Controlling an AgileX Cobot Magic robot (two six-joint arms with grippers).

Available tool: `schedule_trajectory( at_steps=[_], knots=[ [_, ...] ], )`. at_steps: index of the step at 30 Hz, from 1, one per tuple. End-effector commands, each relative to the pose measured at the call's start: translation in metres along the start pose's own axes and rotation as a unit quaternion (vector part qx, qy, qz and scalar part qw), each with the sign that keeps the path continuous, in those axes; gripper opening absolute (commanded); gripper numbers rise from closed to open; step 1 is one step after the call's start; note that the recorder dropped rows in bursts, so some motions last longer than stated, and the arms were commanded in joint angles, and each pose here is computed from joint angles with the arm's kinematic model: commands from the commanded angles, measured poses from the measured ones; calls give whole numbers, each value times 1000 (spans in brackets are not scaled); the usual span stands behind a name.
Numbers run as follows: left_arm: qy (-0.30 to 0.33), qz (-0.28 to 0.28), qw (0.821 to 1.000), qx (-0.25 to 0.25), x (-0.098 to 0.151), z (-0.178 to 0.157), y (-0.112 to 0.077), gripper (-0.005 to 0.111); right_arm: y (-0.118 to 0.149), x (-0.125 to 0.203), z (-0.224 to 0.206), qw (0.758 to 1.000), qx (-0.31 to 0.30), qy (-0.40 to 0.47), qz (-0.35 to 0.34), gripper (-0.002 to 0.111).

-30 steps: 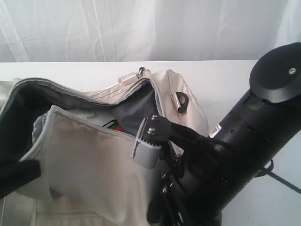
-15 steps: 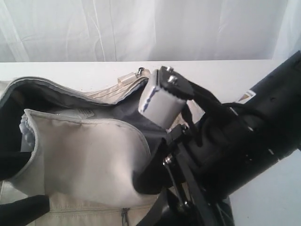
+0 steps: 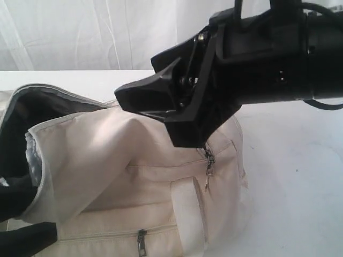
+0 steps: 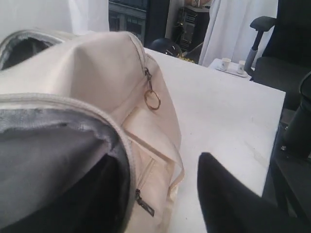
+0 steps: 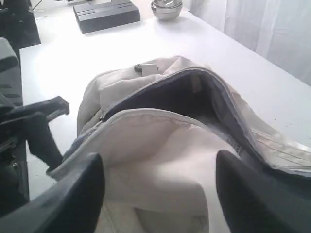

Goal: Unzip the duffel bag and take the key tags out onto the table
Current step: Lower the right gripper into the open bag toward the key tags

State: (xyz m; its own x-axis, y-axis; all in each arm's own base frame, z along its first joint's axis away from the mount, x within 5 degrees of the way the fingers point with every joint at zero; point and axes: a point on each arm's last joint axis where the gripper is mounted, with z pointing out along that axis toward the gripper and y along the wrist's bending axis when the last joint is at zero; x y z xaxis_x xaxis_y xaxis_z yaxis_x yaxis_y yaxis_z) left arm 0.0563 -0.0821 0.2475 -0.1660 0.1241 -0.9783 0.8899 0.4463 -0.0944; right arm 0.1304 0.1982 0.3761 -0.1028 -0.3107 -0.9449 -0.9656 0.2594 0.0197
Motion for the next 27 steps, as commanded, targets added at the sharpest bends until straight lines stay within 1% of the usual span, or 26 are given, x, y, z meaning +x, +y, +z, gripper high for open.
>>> schedule_trajectory(
  at_steps=[1, 2, 4, 6, 8, 12, 15, 23, 26, 27],
  knots=[
    [1, -21, 1000, 6, 6, 0, -2, 40, -7, -7, -2, 998, 46, -30, -24, 55],
    [1, -30, 1000, 6, 6, 0, -2, 37, -13, -9, -1, 996, 75, -43, -25, 53],
    [1, -67, 998, 6, 6, 0, -2, 31, -27, -11, 3, 989, 133, -63, -20, 50],
    [1, -106, 994, 6, 6, 0, -2, 28, -36, -10, 9, 984, 166, -68, -15, 45],
    [2, -125, 992, 6, 7, 0, -2, 28, -45, -4, 21, 982, 180, -55, -9, 42],
    [4, -128, 992, 7, 9, 0, -3, 28, -61, 15, 51, 981, 194, -15, 5, 37],
    [7, -125, 992, 21, 9, 1, -5, 28, -74, 28, 72, 977, 211, 8, 12, 34],
    [18, -116, 991, 67, 10, 1, -15, 28, -99, 39, 126, 978, 204, 44, 23, 23],
    [20, -113, 990, 79, 10, 1, -17, 28, -99, 48, 141, 983, 167, 69, 43, 21],
    [21, -112, 990, 83, 10, 1, -18, 28, -96, 53, 146, 985, 142, 86, 48, 21]
  ],
)
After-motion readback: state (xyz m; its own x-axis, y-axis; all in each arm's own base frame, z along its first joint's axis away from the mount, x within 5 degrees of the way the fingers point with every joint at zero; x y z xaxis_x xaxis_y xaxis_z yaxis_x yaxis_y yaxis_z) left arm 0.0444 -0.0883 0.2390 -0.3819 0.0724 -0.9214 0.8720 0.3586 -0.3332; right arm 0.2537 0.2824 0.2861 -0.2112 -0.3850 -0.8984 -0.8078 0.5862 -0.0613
